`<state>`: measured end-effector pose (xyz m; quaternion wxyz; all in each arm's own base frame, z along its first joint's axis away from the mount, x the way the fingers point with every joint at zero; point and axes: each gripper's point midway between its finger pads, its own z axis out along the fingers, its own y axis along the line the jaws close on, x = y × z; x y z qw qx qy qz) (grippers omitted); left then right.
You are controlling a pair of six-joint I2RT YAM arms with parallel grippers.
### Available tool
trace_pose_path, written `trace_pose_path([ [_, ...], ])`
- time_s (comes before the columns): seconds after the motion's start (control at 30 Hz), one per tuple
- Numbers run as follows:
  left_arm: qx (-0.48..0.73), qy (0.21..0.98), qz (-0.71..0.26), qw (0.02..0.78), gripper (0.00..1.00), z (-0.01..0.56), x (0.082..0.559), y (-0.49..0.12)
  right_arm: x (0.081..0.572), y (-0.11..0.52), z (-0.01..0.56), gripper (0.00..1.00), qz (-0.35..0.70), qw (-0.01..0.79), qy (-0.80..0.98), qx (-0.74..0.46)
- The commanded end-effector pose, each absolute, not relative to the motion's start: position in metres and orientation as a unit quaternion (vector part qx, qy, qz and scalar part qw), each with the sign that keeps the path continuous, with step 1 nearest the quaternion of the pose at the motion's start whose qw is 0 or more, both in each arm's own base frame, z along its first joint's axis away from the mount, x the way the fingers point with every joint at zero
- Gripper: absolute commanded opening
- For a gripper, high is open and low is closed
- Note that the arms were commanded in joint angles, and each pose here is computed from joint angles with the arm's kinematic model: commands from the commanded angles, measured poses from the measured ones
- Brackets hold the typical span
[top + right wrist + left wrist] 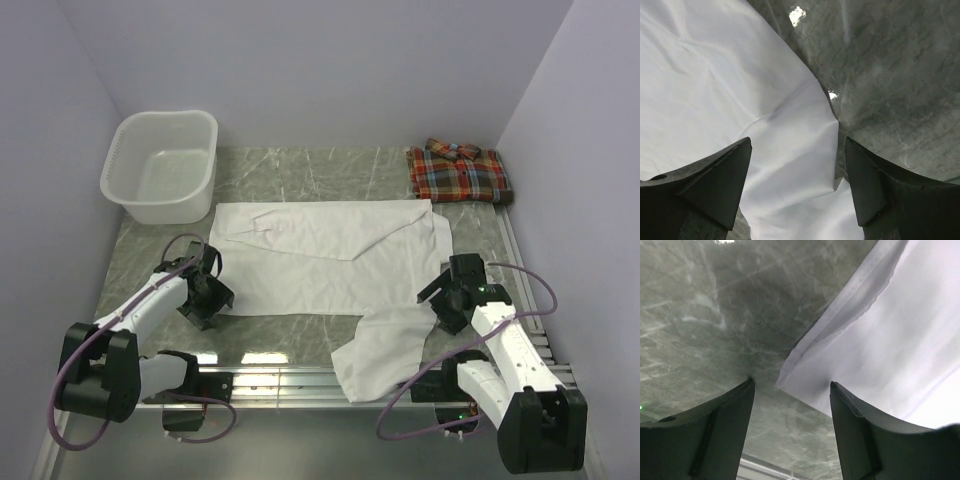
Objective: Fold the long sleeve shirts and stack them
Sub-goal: Fold the shirt
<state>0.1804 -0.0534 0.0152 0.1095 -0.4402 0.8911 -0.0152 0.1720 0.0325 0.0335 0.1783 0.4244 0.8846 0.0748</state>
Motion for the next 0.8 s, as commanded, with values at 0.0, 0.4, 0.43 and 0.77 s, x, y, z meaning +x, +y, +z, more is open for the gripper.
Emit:
trace_pose_path([
  [0.0,-0.457,0.873,-0.008,0.167,0.67,0.015,0.202,-0.039,0.177,0.021,0.035,0.81,0.06,0.203,0.863,0.458],
  [0.4,-0.448,0.879,-0.009,0.165,0.22,0.005,0.215,-0.04,0.176,0.017,0.031,0.8,0.047,0.195,0.859,0.472],
  [0.43,-0.445,0.88,-0.013,0.165,0.19,0.005,0.215,-0.042,0.176,0.017,0.031,0.8,0.046,0.194,0.859,0.472],
  [0.77,-0.436,0.882,-0.028,0.175,0.0,0.011,0.221,-0.045,0.171,0.025,0.028,0.79,0.067,0.185,0.855,0.48],
])
